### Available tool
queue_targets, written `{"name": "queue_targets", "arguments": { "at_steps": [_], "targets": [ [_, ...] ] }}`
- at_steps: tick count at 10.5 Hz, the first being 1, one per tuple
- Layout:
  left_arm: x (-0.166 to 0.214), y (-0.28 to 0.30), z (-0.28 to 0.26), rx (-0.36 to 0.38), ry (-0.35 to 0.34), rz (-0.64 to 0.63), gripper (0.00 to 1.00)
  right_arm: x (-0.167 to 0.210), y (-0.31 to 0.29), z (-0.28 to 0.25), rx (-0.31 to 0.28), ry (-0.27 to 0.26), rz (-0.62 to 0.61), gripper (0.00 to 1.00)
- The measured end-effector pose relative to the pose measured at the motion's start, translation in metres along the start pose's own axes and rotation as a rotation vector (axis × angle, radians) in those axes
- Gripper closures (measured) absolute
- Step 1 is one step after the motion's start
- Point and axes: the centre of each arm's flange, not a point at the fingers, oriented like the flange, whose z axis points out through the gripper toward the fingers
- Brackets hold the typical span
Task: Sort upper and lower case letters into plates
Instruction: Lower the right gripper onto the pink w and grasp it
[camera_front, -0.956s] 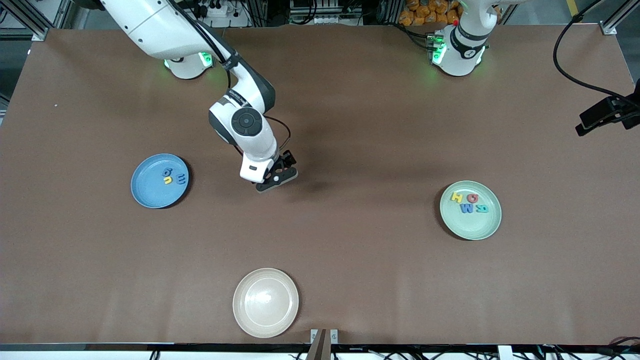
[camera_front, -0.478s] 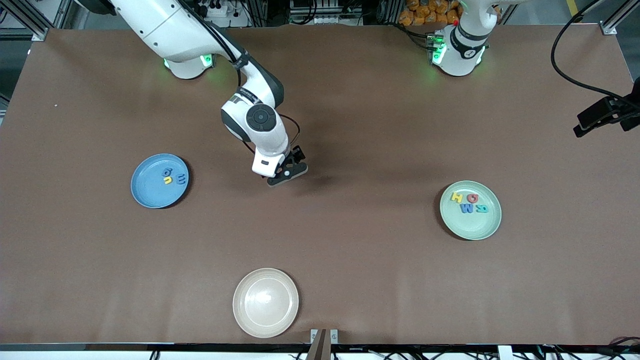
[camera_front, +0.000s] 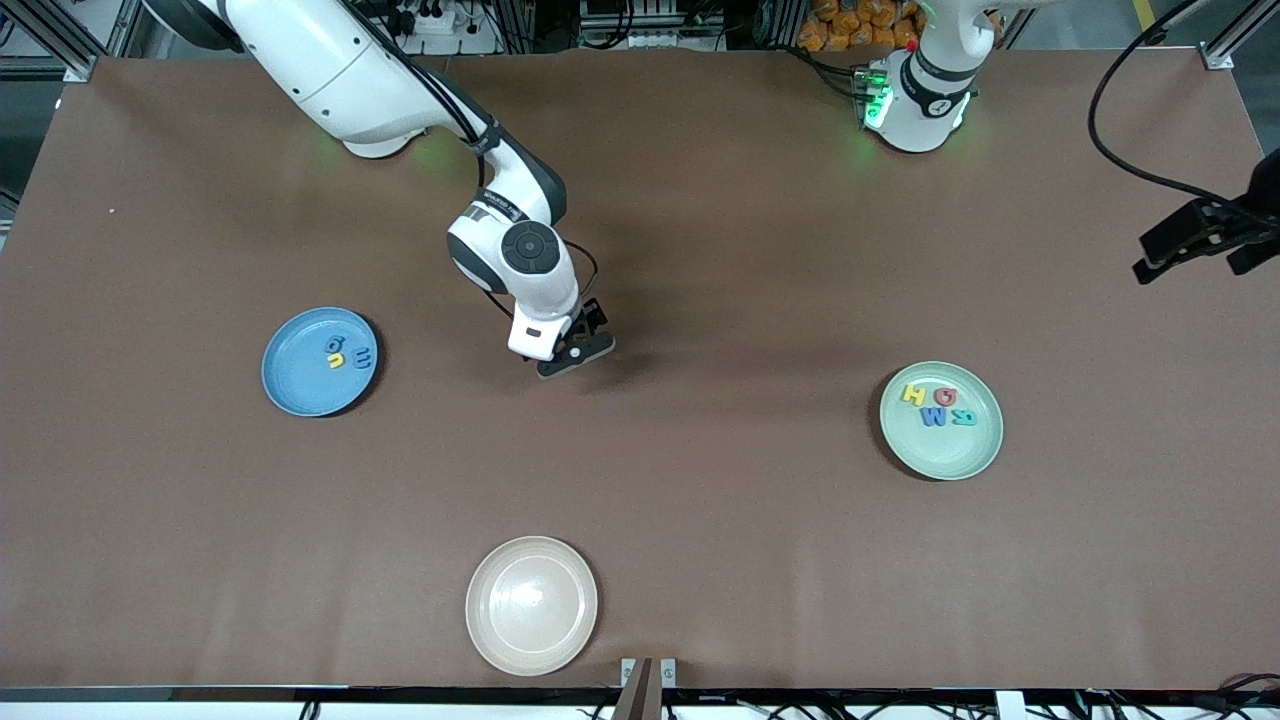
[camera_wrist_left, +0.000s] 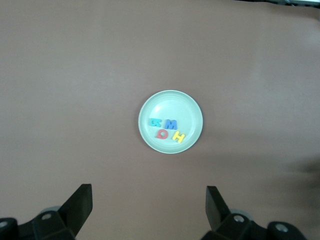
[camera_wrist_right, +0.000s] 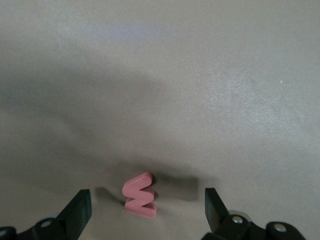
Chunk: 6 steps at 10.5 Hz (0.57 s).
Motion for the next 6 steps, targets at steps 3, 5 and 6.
{"name": "queue_targets", "arguments": {
  "at_steps": [3,5,6],
  "targets": [
    [0.0,0.031,0.009,-0.005,-0.013,0.047,0.0,0.001,-0.002,0.004,0.01,0.016,0.052,0.0],
    [0.0,0.03,0.009,-0.005,-0.012,0.044,0.0,0.001,-0.002,0.006,0.01,0.013,0.057,0.0],
    [0.0,0.029,0.009,-0.005,-0.012,0.043,0.0,0.001,-0.003,0.007,0.009,0.012,0.057,0.0]
  ]
}}
